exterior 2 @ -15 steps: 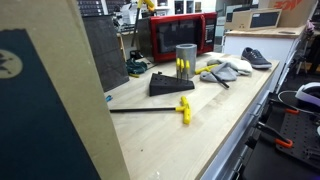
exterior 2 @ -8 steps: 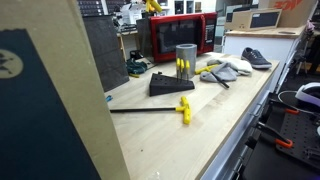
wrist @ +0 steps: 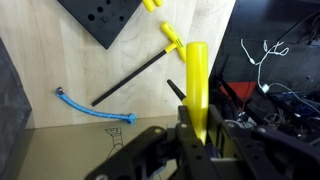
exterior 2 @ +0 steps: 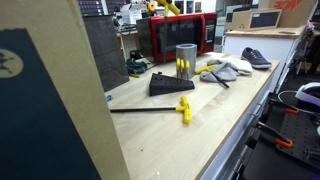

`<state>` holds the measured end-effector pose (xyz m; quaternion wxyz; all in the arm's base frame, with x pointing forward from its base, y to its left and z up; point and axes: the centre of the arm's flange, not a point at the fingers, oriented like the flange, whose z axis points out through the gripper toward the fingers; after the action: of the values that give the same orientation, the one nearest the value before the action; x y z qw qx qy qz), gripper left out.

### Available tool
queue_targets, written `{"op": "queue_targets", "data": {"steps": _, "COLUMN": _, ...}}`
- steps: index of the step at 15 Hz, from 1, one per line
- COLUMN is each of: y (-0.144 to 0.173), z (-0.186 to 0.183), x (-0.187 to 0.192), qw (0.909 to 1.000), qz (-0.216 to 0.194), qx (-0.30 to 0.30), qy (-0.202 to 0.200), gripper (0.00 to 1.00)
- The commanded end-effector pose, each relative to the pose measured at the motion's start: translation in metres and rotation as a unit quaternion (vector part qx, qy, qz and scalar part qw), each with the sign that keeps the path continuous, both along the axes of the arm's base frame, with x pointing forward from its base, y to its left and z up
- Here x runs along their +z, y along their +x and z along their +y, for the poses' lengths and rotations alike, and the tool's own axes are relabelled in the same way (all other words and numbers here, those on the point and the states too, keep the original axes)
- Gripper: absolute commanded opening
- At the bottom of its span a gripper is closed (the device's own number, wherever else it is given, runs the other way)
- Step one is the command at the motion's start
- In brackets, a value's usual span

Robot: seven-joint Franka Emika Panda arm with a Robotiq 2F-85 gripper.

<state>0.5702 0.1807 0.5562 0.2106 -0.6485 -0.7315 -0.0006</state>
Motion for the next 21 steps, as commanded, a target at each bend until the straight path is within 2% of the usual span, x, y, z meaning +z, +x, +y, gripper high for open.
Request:
{"op": "queue_targets", "data": {"steps": 1, "y": -0.046, "z": -0.024, "x": -0.012, "qw": 0.9997, "qz": 0.001, "qx": -0.01, "qy": 0.02, "gripper": 0.06}}
{"op": "queue_targets", "data": {"steps": 5, "y": -0.063, "z": -0.062, "x": -0.05, "qw": 0.9974, "qz": 0.04, "qx": -0.06, "qy": -0.007, "gripper": 0.06}}
{"op": "queue_targets", "data": {"steps": 11, "y": -0.081, "z": -0.136, "x": -0.117, "qw": 0.983, "qz": 0.127, "qx": -0.13, "qy": -0.027, "gripper": 0.06}}
{"op": "queue_targets", "data": {"steps": 17, "y": -0.101, "z": -0.216, "x": -0.173, "qw": 0.9579, "qz": 0.171, "qx": -0.221, "qy": -0.066, "gripper": 0.06}}
{"op": "queue_targets", "data": {"steps": 21, "y": -0.111, "z": -0.258, "x": -0.193, "qw": 0.9412, "qz": 0.166, "qx": -0.282, "qy": -0.084, "gripper": 0.06}}
